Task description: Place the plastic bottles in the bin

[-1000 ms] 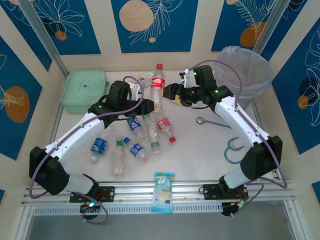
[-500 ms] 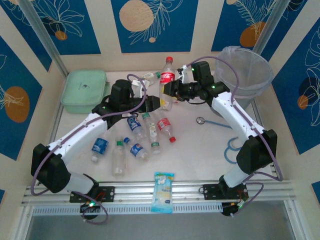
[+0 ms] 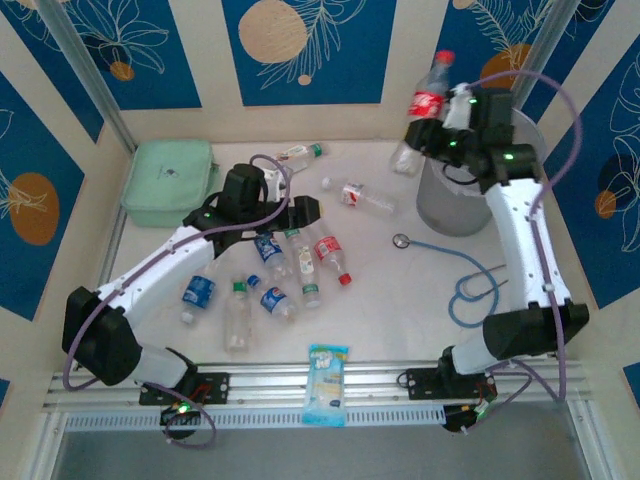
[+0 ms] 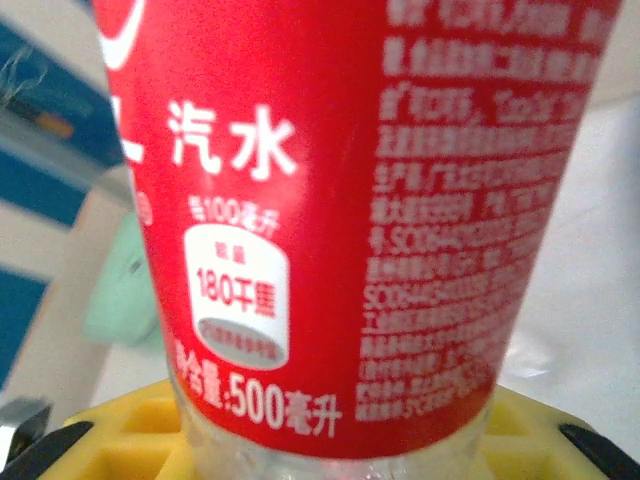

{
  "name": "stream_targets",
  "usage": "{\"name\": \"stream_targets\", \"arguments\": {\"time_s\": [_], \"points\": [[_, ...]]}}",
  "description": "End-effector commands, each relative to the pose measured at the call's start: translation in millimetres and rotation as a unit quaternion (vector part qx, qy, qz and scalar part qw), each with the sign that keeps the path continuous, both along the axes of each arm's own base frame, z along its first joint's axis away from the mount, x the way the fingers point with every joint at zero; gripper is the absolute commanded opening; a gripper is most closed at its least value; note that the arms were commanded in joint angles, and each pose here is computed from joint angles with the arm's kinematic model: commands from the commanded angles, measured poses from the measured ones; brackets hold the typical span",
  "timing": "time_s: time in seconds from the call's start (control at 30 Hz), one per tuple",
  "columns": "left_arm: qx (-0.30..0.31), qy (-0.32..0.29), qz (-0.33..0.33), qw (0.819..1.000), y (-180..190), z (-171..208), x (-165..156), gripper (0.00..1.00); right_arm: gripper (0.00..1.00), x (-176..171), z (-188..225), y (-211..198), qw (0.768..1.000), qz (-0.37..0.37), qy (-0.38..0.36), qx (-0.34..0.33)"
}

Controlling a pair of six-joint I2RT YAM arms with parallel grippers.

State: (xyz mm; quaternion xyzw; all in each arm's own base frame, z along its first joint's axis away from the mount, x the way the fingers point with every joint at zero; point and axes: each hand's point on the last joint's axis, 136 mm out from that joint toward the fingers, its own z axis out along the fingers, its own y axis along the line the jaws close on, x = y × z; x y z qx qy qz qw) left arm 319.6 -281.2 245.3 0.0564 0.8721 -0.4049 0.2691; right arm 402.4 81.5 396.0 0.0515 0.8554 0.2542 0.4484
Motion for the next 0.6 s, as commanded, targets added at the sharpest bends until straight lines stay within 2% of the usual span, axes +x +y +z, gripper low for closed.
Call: {"name": "stream_targets", "arguments": {"time_s": [0.0,0.07,0.17,0.23,0.33,0.57], "points": [[0.150,-0.004,0.046,0.988,54.1,-17.7,-3.9,0.75,0.08,-7.2,15.3,-56.2,0.993,-0.081,-0.026,-0.078],[0.233,0.003,0.059,0.971,83.4,-29.0,-8.2,0.76,0.00,0.8,20.1,-84.9,0.989,-0.122,-0.038,-0.079],[0.348,0.046,0.079,0.933,133.5,-50.9,-19.9,0.79,0.00,11.4,19.7,-115.6,0.985,-0.160,-0.032,-0.061],[0.394,0.064,0.092,0.912,160.5,-60.8,-27.5,0.80,0.00,18.5,17.5,-131.3,0.981,-0.183,-0.029,-0.062],[0.425,0.083,0.117,0.894,193.2,-71.5,-38.4,0.82,0.00,32.0,13.6,-149.0,0.974,-0.209,-0.033,-0.084],[0.442,0.135,0.154,0.873,236.8,-106.1,-59.5,0.86,0.00,64.7,-34.2,-158.6,0.974,-0.188,0.041,-0.122]]}}
